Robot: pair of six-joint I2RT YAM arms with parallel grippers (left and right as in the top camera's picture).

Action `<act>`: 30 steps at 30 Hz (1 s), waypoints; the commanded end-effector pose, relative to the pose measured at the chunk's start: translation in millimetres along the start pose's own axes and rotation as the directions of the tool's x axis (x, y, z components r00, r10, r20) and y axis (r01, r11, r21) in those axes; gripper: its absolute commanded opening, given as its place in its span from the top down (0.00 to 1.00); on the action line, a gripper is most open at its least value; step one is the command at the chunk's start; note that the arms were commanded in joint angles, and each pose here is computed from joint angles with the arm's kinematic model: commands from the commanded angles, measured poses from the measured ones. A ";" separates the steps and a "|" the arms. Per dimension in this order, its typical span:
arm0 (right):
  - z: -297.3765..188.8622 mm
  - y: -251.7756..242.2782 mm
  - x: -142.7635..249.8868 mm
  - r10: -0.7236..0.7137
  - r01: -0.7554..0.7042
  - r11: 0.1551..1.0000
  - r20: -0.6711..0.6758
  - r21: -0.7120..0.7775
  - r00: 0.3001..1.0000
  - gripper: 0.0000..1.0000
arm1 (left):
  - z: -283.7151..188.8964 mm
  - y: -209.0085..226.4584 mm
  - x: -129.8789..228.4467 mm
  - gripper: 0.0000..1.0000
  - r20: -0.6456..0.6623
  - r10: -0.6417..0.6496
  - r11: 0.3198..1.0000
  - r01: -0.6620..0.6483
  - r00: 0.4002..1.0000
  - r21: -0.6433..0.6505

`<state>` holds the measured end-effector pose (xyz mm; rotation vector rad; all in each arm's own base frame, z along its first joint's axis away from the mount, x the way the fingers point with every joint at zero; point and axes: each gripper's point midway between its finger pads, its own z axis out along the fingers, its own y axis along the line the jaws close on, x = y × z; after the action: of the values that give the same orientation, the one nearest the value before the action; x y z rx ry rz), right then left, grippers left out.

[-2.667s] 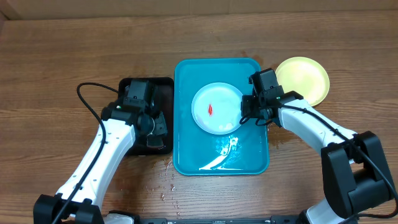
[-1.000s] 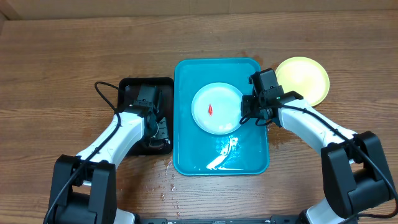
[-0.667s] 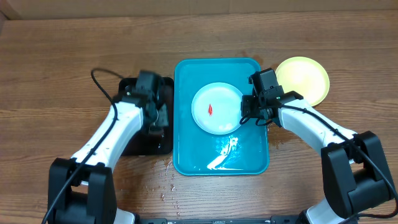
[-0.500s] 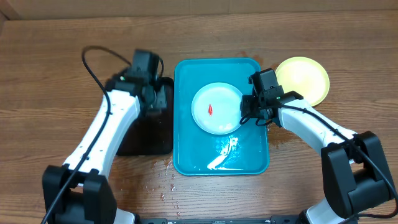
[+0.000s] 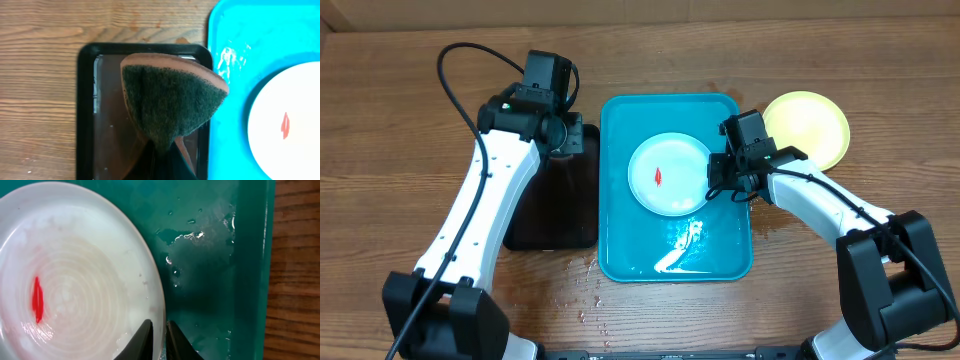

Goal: Clean dirty plates on tray and stack at the side
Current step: 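Lift the sponge with the left gripper over the white plate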

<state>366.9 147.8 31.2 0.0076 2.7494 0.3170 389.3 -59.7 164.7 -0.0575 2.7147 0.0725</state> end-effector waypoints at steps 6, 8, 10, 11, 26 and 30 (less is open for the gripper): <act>-1.6 1.5 -8.8 -0.002 0.002 1.000 0.020 0.002 1.000 0.58 | 37.6 -13.6 27.8 0.96 -0.126 0.042 0.998 -0.036 0.991 0.044; -1.2 1.4 -8.4 -0.002 0.002 1.000 0.019 0.003 1.000 0.60 | 39.2 -14.5 28.8 0.96 -0.132 0.042 0.998 -0.036 0.990 0.047; 0.4 0.8 -7.5 0.010 -0.010 1.000 0.016 0.004 1.000 0.71 | 39.1 -14.2 29.7 0.96 -0.136 0.043 0.998 -0.037 0.990 0.046; 1.6 0.6 -6.8 0.010 -0.010 1.000 0.014 0.004 1.000 0.75 | 39.0 -13.9 30.1 0.96 -0.137 0.044 0.998 -0.038 0.990 0.045; 3.5 13.4 9.7 0.013 -0.018 0.997 -0.065 -0.078 0.998 0.85 | 38.7 -15.3 33.8 0.96 -0.153 0.045 0.998 -0.037 0.987 0.055; 3.4 13.2 11.8 0.013 -0.019 0.997 -0.074 -0.078 0.997 0.82 | 38.3 -16.0 35.6 0.96 -0.161 0.046 0.998 -0.037 0.986 0.060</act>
<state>353.3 157.5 23.8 0.0070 2.8149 0.4084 375.3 -68.7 114.0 -0.0319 2.8743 0.0272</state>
